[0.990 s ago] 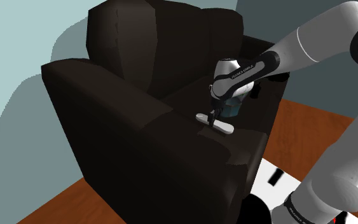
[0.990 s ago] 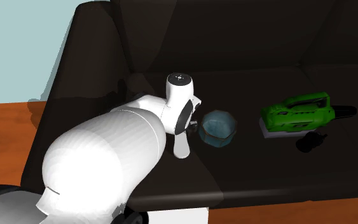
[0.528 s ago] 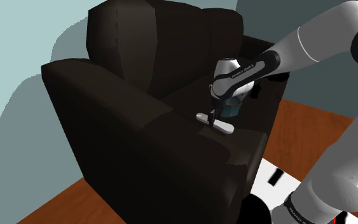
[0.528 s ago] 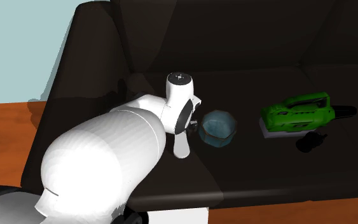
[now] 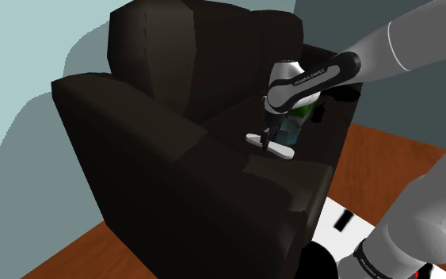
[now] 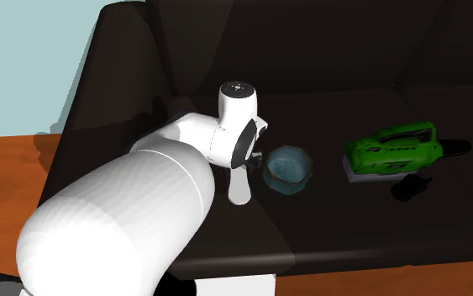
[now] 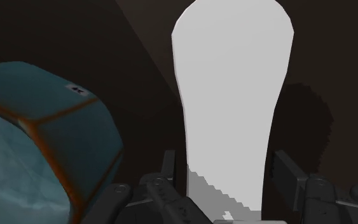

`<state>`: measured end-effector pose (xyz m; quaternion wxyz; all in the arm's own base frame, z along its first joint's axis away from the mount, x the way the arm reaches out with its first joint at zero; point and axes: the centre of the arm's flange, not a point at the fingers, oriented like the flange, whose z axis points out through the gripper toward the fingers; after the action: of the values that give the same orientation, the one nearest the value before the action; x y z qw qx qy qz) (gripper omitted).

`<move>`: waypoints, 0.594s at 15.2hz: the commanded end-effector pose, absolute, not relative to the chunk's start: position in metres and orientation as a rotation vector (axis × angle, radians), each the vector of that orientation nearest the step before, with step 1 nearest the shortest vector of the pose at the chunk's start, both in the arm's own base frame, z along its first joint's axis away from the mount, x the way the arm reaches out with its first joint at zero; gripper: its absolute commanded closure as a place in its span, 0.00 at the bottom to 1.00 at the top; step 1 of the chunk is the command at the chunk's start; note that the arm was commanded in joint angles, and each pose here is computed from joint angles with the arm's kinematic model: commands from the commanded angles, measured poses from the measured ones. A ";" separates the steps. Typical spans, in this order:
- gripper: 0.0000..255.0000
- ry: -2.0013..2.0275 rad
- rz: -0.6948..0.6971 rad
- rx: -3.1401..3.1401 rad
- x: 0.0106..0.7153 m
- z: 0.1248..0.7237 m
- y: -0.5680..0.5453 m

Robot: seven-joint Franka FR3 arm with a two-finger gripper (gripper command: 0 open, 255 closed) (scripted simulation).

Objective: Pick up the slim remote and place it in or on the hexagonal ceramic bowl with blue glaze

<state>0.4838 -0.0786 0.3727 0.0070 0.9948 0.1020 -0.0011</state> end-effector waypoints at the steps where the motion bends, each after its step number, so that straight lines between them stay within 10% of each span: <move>1: 1.00 0.319 -0.004 3.111 0.484 0.383 -0.078; 9: 1.00 0.319 -0.004 3.111 0.484 0.425 -0.078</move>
<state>0.4843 -0.0787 0.4193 0.0071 0.9948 0.1020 -0.0011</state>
